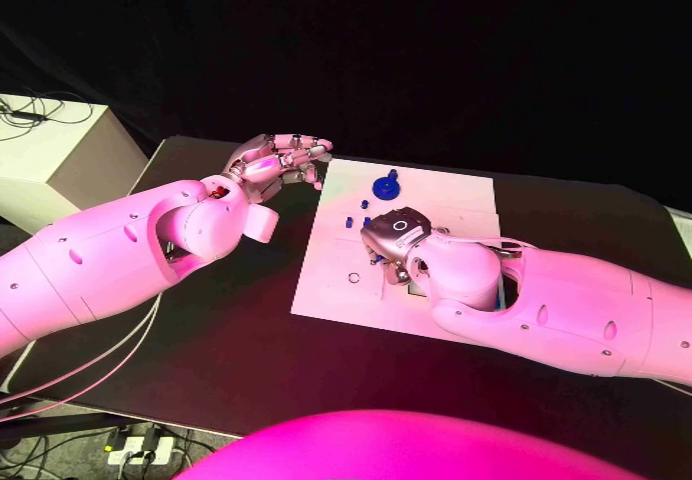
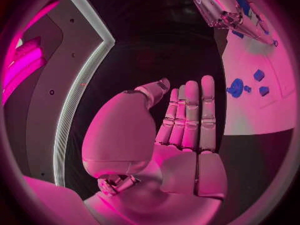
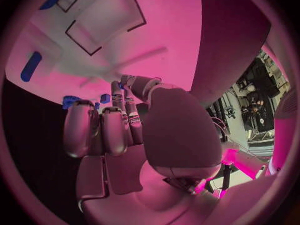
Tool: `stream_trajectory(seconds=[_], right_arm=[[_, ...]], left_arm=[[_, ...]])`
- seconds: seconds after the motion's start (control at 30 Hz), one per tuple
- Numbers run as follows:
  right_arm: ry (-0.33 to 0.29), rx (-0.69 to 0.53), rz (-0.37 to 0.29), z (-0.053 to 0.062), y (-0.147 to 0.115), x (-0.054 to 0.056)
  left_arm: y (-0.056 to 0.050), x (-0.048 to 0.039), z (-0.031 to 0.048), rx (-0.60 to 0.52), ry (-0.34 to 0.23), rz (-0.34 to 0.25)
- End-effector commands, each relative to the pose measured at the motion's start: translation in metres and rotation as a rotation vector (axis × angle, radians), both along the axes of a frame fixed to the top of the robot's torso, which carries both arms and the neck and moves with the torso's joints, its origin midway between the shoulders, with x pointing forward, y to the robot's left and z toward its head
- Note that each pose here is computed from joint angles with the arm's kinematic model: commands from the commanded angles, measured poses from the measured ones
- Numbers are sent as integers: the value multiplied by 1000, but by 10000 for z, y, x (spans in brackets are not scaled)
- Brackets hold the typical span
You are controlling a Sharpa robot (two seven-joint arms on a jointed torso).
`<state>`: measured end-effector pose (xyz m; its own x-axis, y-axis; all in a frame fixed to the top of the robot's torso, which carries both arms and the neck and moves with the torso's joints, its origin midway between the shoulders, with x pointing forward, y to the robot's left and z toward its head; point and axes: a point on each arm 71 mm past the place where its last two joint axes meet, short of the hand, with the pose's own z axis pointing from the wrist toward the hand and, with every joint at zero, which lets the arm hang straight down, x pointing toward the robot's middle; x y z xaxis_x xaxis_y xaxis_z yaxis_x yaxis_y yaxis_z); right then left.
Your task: Assemble the parts on the task board
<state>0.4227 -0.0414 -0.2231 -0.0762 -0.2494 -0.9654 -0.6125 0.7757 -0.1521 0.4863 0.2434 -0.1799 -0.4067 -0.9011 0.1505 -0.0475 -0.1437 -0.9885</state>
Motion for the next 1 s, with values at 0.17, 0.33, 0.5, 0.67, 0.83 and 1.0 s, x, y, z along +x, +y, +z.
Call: stream_trajectory(seconds=[0.17,0.33,0.5,0.67,0.83,1.0], right_arm=[[5,-9,11,-14,14,-7],[5,-10,11,-23,17,-2],[9,-16,10,-40,16,6],[11,-19,7,-59,14,16],[11,-17,8,-68,23,15],[11,-15,7,-78,27,18]], left_arm=[[-23,-6,11,-7,-7,-17],[-22,-6,12,-7,-7,-17],[-22,-6,12,-6,-7,-17],[-21,-8,13,-6,-7,-17],[-20,-8,14,-6,-7,-17],[-29,-9,12,-7,-5,-22]])
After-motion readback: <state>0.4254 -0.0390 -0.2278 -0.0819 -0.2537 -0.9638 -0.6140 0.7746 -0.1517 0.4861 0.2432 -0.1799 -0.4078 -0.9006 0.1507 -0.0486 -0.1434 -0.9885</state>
